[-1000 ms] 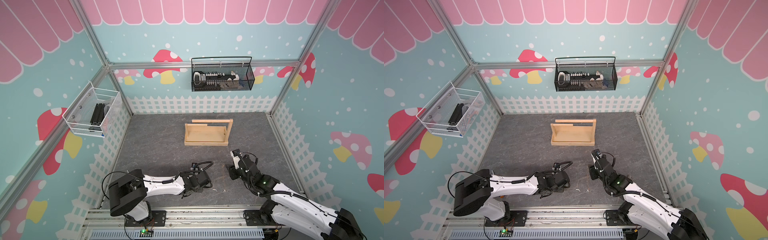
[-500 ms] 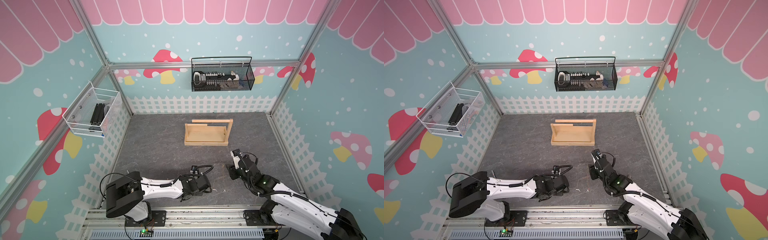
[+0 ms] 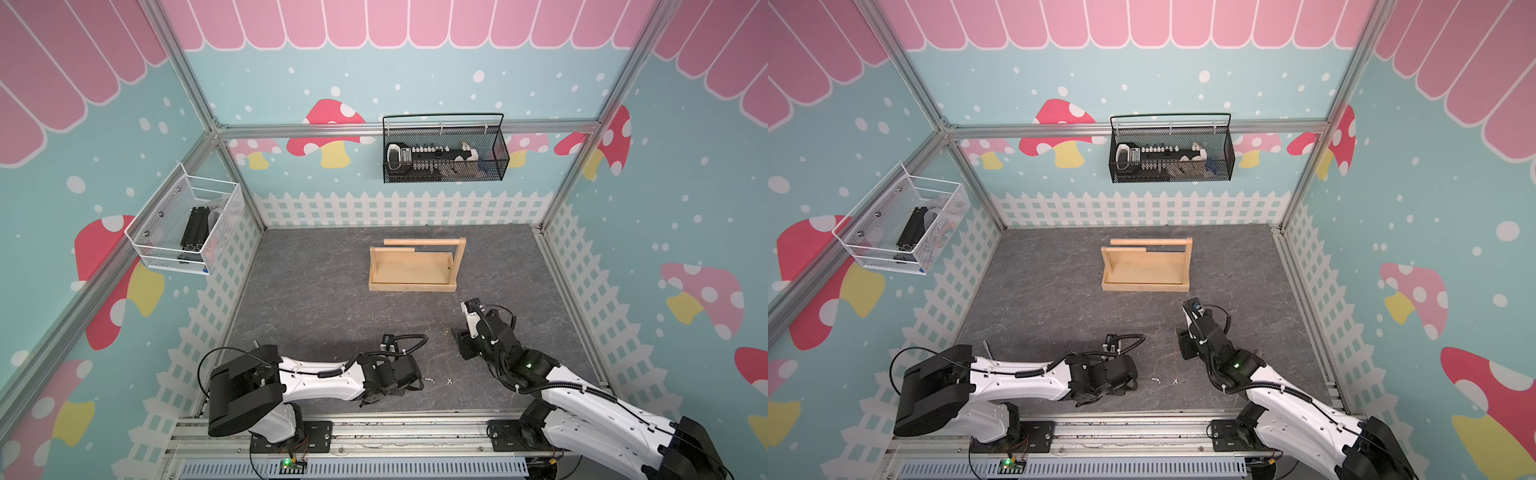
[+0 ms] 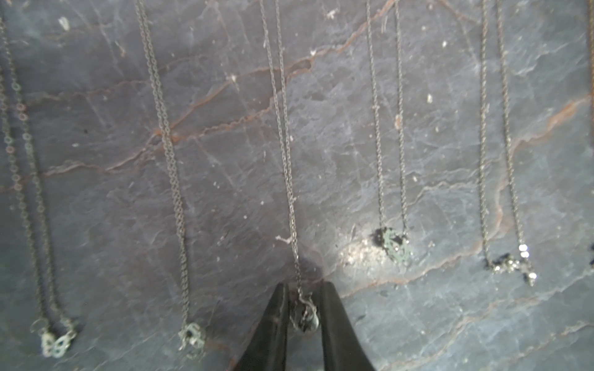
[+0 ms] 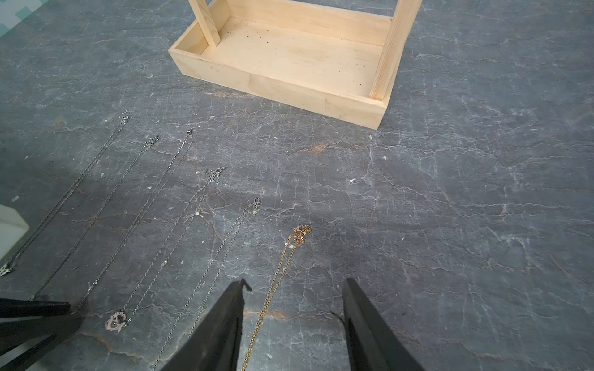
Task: Take the necklace off the jewelry display stand
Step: Adjust the necklace at the center of the board.
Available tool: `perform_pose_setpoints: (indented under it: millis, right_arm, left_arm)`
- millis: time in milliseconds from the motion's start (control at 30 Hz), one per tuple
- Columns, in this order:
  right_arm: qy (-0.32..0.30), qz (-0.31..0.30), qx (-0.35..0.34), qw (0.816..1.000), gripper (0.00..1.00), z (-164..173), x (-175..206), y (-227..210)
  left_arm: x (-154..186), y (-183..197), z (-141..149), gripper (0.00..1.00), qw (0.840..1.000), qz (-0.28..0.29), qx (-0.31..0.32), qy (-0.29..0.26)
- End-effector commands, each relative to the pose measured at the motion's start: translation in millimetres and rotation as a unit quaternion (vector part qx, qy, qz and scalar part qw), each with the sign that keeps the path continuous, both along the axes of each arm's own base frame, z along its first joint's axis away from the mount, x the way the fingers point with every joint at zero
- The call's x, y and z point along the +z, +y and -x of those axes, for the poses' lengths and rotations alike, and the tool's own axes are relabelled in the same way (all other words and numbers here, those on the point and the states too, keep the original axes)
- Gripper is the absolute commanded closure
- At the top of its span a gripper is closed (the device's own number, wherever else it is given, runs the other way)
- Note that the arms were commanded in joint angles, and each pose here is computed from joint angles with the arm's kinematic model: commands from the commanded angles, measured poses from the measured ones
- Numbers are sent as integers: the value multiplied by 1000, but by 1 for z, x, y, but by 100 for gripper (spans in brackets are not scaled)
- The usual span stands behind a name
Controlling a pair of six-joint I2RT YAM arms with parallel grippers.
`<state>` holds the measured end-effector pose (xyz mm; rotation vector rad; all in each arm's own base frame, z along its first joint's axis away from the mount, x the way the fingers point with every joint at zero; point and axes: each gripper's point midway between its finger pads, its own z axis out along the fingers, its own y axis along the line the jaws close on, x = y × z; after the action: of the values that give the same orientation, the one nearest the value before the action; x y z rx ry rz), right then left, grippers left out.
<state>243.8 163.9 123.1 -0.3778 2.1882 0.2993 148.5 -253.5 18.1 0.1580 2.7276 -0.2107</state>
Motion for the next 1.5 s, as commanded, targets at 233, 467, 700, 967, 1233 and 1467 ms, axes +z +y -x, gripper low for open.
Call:
perform_pose_setpoints:
  millis: [233, 467, 700, 967, 1233, 1467]
  right_arm:
    - [1, 2, -8, 1000, 49, 1, -3, -5]
    - [0, 2, -10, 1000, 49, 1, -2, -6]
    - [0, 1, -8, 1000, 49, 1, -2, -5]
    - [-2, 1, -9, 1000, 49, 1, -1, -6]
    - [-2, 1, -9, 1000, 49, 1, -1, -6]
    - [-1, 2, -9, 1000, 49, 1, -2, -6]
  left_arm:
    - [34, 14, -10, 59, 999, -34, 1, -37]
    - [52, -13, -19, 58, 999, -17, -18, -44]
    - [41, -35, -27, 59, 999, -15, -30, -35]
    - [19, -48, -34, 59, 999, -18, -38, -13]
    - [13, -54, -38, 59, 999, -19, -41, -8]
    - [2, -51, -37, 62, 999, -27, -37, -1]
